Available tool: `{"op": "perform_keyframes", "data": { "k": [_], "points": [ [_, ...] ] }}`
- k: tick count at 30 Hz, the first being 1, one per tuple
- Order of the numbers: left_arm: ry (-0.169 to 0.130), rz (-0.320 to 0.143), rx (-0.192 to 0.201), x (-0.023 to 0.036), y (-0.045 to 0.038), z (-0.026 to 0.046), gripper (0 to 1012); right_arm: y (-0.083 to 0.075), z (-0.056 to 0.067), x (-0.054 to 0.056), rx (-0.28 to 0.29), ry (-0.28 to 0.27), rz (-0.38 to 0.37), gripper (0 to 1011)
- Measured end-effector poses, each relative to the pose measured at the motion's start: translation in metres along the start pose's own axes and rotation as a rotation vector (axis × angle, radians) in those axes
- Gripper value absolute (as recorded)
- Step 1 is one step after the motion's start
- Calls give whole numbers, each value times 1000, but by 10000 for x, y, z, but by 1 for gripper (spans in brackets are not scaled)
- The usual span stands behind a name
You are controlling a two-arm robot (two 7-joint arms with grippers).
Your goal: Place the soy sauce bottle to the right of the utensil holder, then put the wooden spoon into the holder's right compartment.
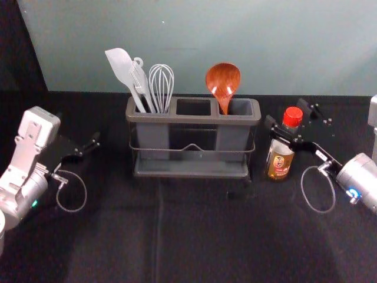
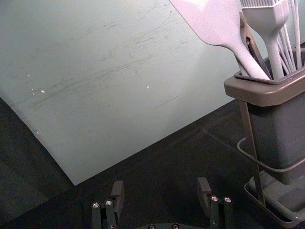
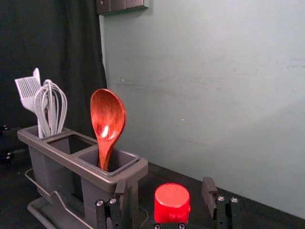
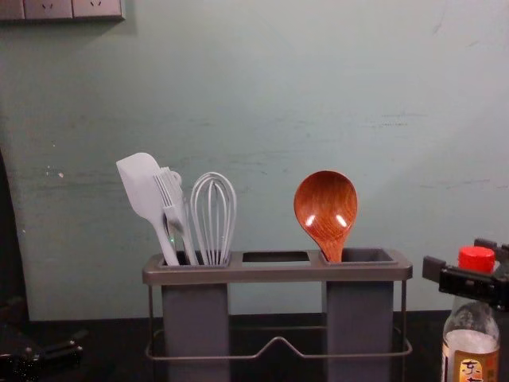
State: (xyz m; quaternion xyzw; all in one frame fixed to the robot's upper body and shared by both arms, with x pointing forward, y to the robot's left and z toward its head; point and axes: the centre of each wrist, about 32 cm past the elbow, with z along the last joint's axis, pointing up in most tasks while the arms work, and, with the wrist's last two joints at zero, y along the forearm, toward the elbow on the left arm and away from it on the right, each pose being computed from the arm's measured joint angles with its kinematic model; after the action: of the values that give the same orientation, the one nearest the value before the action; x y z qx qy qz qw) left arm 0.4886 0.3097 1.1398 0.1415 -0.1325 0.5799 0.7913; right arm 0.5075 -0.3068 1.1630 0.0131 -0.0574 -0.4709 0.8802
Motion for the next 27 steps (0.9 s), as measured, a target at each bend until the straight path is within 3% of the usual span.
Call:
{"op": "perform_keyframes", "data": {
  "k": [10, 17, 23, 27],
  "points": [
    [0, 0, 0, 0, 0, 0, 1005, -29, 183, -6, 58, -49, 5, 1000],
    [0, 0, 0, 0, 0, 0, 1005, -138, 346, -68, 109, -85, 1, 1000],
    [0, 0, 0, 0, 0, 0, 1005, -312, 475, -231, 150, -116, -23, 1000],
    [0, 0, 0, 0, 0, 0, 1005, -417, 472, -388, 170, -114, -40, 1000]
  ]
}}
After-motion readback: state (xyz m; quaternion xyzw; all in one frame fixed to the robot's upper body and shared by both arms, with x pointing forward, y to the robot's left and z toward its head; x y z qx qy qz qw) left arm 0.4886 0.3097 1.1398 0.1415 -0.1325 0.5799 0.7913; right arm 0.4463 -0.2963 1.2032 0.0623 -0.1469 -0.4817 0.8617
